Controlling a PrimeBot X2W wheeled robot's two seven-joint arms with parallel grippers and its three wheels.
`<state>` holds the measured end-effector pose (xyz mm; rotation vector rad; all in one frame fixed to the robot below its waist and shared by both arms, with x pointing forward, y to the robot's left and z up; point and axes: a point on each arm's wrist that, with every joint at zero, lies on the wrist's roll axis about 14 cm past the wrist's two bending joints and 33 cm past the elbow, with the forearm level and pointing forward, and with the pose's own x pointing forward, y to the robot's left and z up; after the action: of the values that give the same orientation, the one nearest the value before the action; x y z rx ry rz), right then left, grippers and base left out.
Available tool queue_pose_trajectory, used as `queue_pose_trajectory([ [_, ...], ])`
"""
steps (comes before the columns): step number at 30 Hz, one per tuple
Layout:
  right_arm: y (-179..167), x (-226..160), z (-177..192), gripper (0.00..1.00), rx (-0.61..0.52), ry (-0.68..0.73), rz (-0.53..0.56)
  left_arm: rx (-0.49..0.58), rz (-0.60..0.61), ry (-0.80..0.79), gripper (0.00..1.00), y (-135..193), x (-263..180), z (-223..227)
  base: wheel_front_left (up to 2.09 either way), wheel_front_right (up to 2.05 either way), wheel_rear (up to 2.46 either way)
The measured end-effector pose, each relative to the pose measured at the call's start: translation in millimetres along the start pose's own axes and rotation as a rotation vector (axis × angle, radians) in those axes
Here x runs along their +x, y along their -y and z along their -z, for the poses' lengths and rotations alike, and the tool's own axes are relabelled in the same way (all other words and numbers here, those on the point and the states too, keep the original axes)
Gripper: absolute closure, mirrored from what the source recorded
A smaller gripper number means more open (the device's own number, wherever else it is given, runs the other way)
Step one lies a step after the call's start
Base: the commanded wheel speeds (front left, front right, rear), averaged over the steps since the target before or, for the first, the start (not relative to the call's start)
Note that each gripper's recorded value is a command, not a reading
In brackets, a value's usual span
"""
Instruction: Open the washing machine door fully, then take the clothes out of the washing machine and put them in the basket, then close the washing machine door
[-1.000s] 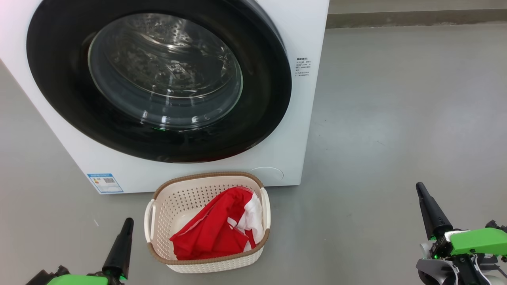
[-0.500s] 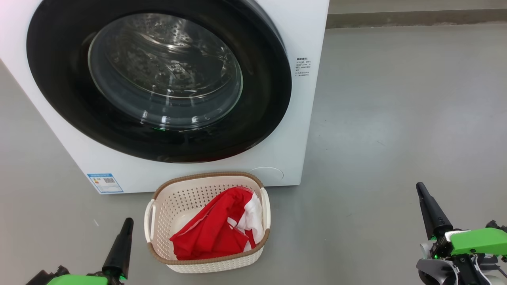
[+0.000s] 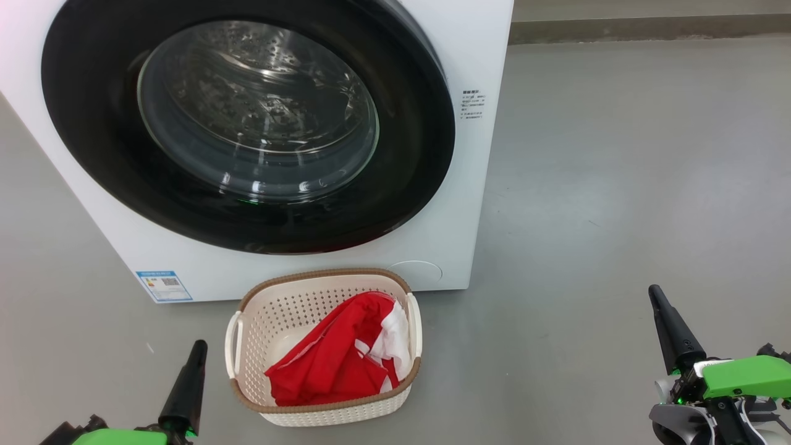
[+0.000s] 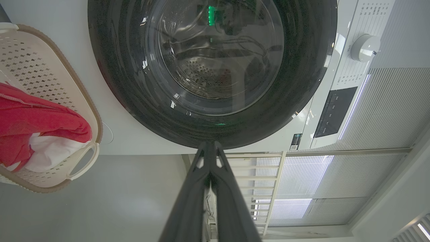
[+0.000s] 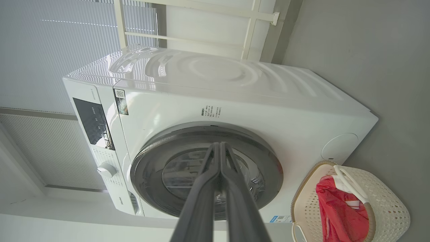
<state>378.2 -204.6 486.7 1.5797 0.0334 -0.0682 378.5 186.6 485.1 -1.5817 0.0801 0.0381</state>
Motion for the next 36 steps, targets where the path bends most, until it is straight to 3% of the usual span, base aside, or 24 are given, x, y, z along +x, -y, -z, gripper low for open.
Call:
queue_pose_trajectory([
  [36, 0.3, -0.1, -0.2, 1.00, 0.003, 0.001, 0.000, -0.003, 0.001, 0.004, 1.00, 0.1, -0.1, -1.4, 0.00, 0.00, 0.00],
])
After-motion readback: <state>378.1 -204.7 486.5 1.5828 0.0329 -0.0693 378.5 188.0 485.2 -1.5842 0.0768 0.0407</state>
